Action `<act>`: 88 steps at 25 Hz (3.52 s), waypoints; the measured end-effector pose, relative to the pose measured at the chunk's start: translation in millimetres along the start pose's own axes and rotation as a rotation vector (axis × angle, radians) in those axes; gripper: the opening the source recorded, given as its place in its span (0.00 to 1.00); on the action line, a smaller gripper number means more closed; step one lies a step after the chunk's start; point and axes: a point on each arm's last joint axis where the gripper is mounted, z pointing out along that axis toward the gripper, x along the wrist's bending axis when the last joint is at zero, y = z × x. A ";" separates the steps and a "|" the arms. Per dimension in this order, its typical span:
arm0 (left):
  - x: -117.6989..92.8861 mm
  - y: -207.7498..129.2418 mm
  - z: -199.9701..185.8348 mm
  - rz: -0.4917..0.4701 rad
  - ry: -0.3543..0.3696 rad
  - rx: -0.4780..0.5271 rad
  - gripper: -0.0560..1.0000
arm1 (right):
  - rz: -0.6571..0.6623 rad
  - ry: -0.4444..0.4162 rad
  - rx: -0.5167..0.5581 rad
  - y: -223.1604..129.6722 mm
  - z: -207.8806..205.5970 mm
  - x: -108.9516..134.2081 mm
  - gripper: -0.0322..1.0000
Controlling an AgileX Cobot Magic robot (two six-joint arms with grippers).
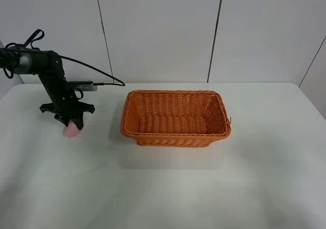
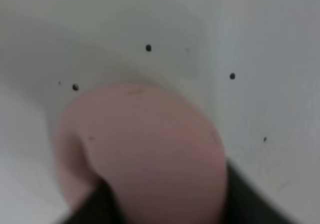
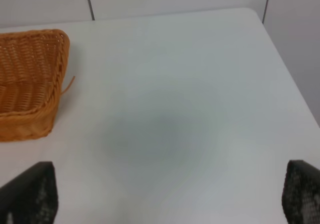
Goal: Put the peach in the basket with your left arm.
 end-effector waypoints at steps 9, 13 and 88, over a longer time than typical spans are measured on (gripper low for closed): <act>-1.0 5.2 -47.7 0.006 0.034 -0.026 0.17 | 0.000 0.000 0.000 0.0 0.0 0.0 0.70; -6.3 1.7 -104.3 0.015 0.031 -0.116 0.17 | 0.000 0.000 0.000 0.0 0.0 0.0 0.70; -48.8 43.8 -146.4 0.123 -0.041 -0.301 0.81 | 0.000 0.000 0.000 0.0 0.0 0.0 0.70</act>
